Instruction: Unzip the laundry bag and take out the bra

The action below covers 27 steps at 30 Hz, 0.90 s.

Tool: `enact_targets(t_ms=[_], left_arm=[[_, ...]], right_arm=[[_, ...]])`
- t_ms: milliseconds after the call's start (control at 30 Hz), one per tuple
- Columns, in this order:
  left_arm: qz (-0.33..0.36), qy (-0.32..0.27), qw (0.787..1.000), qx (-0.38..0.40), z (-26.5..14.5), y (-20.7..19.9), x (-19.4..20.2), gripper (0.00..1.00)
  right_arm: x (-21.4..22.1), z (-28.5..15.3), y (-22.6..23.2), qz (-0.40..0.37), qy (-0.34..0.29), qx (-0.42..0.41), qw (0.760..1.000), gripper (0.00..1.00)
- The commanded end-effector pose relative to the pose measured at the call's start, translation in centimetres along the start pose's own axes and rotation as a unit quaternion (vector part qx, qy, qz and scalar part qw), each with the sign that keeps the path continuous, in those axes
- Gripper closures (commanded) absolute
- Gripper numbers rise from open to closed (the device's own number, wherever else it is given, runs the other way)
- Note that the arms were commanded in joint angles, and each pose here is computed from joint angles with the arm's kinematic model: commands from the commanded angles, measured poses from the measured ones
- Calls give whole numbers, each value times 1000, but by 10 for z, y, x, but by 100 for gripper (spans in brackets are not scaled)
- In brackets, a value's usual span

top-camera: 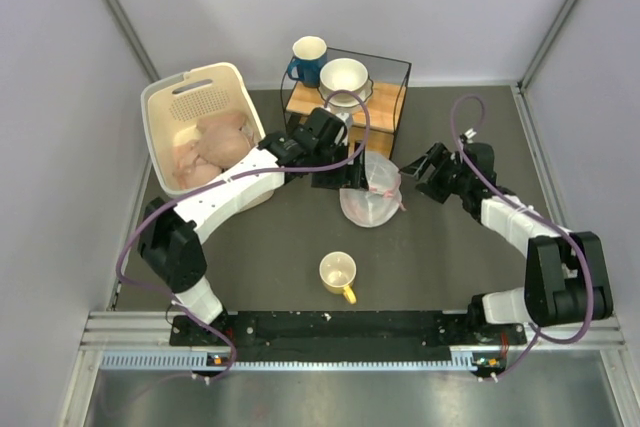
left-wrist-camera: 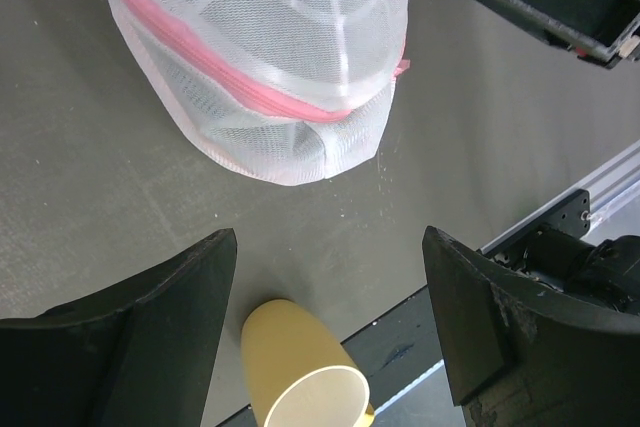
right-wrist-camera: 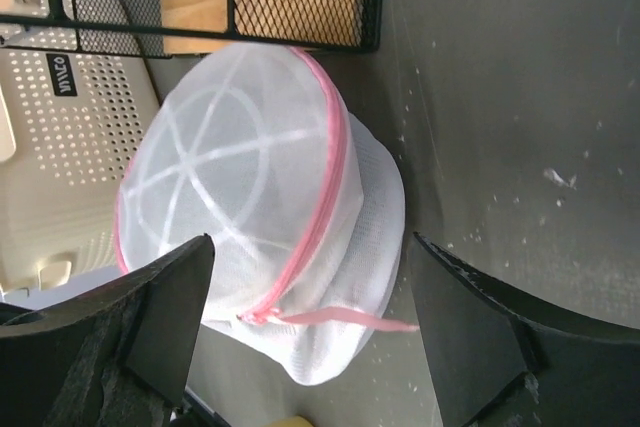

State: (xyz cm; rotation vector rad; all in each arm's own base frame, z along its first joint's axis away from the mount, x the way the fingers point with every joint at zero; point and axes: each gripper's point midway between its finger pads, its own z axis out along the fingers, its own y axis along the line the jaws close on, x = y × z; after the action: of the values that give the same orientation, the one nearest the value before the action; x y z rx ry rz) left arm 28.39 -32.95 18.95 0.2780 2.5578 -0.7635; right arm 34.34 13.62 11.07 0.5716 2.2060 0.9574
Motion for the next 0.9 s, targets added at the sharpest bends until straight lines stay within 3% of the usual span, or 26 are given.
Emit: enact_targets(t_ms=[0, 167, 267, 300, 400, 867], left_arm=[[3, -17, 1000, 21, -3, -11, -10, 20], [1, -14, 1000, 24, -4, -12, -8, 20], [-10, -2, 999, 37, -4, -15, -2, 19], [-15, 3, 999, 43, -4, -17, 0, 20], [-29, 15, 997, 70, -2, -26, 7, 19], [-121, 39, 986, 104, 28, -37, 6, 15]], right_arm=[[-22, 17, 11, -13, -3, -13, 1000, 21], [-14, 43, 18, 15, 38, -65, 997, 26], [-12, 51, 22, 25, 44, -93, 994, 45], [-11, 52, 23, 28, 47, -97, 994, 66], [-9, 44, 27, 29, 41, -108, 993, 100], [12, -35, 13, 54, -40, 0, 998, 100]])
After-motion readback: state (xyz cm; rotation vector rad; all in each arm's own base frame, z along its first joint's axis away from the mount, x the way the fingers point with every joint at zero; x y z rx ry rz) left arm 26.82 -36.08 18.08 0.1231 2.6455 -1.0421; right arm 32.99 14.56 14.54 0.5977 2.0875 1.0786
